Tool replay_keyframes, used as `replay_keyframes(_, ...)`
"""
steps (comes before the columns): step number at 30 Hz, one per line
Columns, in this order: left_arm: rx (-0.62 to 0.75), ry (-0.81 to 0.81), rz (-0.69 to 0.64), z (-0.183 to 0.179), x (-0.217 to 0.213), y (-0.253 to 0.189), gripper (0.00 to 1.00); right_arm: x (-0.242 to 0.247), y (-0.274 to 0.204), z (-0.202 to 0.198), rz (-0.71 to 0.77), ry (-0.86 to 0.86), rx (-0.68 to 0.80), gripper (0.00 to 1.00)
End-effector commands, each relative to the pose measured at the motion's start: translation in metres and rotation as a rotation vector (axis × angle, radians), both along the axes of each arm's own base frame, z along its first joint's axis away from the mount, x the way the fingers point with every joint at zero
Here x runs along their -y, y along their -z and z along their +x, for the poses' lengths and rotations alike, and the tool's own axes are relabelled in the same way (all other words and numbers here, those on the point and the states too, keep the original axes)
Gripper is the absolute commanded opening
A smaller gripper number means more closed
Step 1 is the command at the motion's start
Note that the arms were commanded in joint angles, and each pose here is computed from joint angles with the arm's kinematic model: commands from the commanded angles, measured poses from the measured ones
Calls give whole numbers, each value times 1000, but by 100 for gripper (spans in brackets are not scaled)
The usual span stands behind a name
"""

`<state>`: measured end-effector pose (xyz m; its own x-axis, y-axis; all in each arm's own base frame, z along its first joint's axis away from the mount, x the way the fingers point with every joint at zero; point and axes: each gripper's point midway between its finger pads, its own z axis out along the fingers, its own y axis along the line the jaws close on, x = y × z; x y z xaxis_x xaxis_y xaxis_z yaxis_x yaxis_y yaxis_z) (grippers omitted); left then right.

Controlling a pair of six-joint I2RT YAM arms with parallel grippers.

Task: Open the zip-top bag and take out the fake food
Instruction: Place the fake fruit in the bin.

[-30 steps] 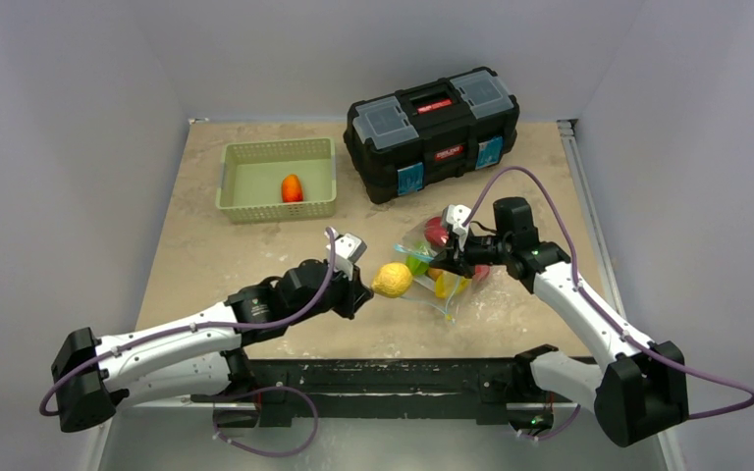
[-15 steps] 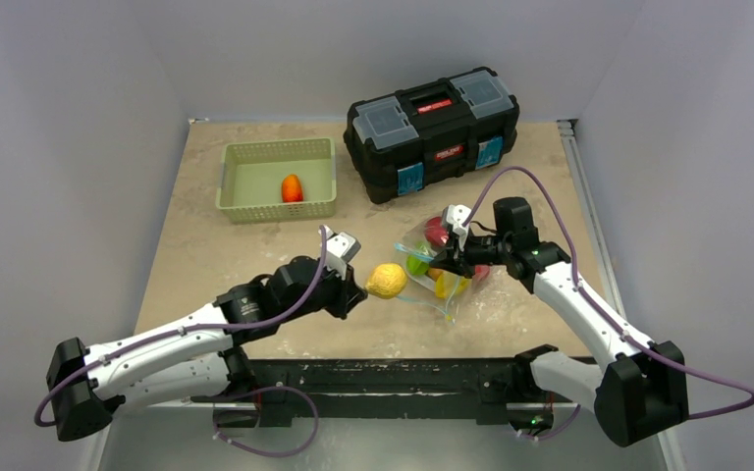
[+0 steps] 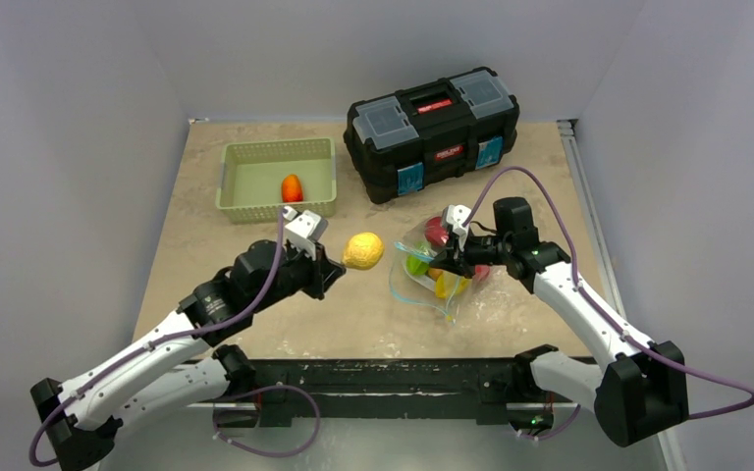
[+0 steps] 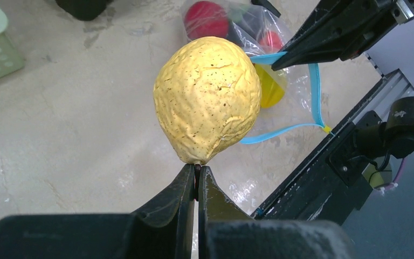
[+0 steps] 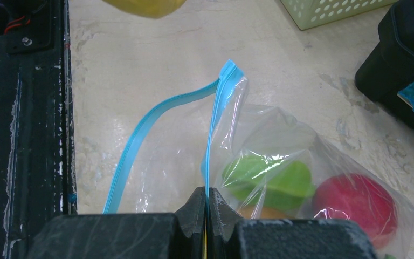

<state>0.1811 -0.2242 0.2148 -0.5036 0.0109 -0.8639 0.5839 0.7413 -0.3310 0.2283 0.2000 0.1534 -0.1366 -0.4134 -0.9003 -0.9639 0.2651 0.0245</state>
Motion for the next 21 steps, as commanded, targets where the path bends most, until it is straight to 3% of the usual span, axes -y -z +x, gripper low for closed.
replay_keyframes(1, 70, -22, -4, 10, -12, -24, 0, -2, -13, 5, 11, -11, 43, 0)
replay_keyframes(21, 112, -242, -89, 81, -58, -37, 0, -2, -15, 5, 13, -15, 49, 0)
